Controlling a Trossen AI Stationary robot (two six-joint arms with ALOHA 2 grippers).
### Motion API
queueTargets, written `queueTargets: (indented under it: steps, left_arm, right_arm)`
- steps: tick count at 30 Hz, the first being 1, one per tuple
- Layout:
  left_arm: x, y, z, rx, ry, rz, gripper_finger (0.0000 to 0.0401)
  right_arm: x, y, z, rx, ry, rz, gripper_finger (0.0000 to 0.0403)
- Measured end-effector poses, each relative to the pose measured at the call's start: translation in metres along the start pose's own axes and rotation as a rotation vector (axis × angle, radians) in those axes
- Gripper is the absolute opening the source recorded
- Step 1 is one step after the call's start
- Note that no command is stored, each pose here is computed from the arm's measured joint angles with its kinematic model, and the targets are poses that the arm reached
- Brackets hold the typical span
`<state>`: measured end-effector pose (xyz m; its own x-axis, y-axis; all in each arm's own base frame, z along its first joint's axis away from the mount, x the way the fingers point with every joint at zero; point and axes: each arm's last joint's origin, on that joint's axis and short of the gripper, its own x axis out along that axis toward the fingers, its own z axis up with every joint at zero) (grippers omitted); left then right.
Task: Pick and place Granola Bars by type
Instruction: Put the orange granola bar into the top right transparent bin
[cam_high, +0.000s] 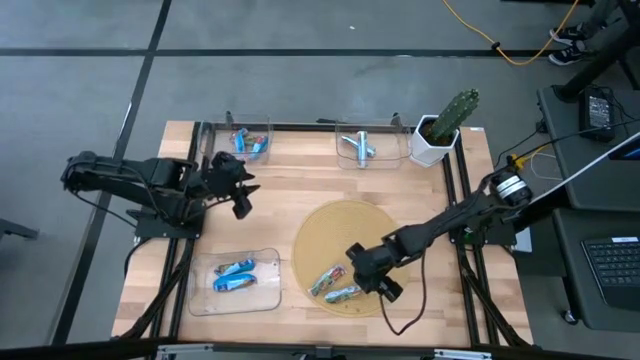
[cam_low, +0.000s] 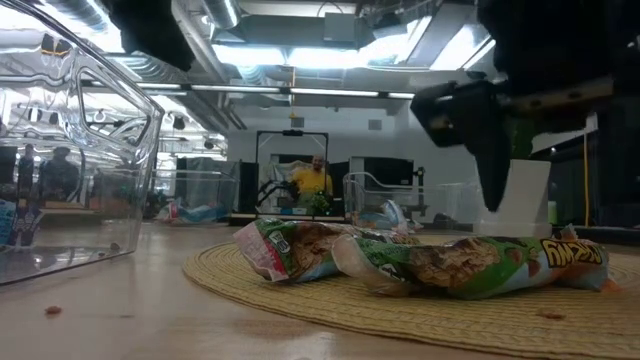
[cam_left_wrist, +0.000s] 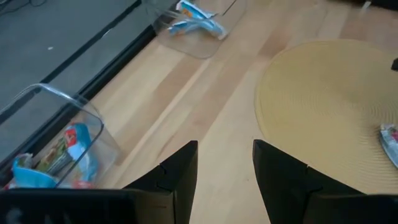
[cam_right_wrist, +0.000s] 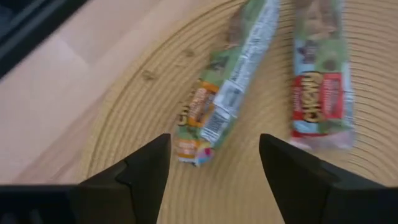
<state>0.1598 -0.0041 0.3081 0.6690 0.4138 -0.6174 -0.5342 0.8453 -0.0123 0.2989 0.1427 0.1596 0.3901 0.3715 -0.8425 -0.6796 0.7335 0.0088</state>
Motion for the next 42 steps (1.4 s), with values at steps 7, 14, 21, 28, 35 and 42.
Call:
queueTargets:
  steps: [7, 14, 21, 28, 35, 42]
  left_arm:
    - [-0.002, -0.005, -0.001, 0.008, -0.015, -0.008, 0.0145]
    - [-0.004, -0.008, -0.003, 0.018, -0.021, -0.023, 0.0145]
    - [-0.006, -0.011, -0.004, 0.025, -0.028, -0.027, 0.0145]
    - [-0.006, -0.010, -0.004, 0.025, -0.038, -0.008, 0.0145]
    - [-0.006, -0.010, -0.004, 0.026, -0.040, -0.004, 0.0145]
    - [-0.006, -0.010, -0.004, 0.027, -0.040, -0.003, 0.0145]
  right_arm:
    - [0.013, -0.001, 0.000, 0.003, -0.044, 0.101, 0.0249]
    - [0.022, -0.011, -0.005, 0.055, -0.040, 0.120, 0.0249]
    - [0.024, -0.020, -0.010, 0.105, -0.014, 0.067, 0.0249]
    - [0.029, -0.020, -0.013, 0.115, 0.010, 0.080, 0.0238]
    - [0.030, -0.021, -0.014, 0.115, 0.018, 0.075, 0.0147]
    - [0.029, -0.022, -0.014, 0.113, 0.015, 0.072, 0.0042]
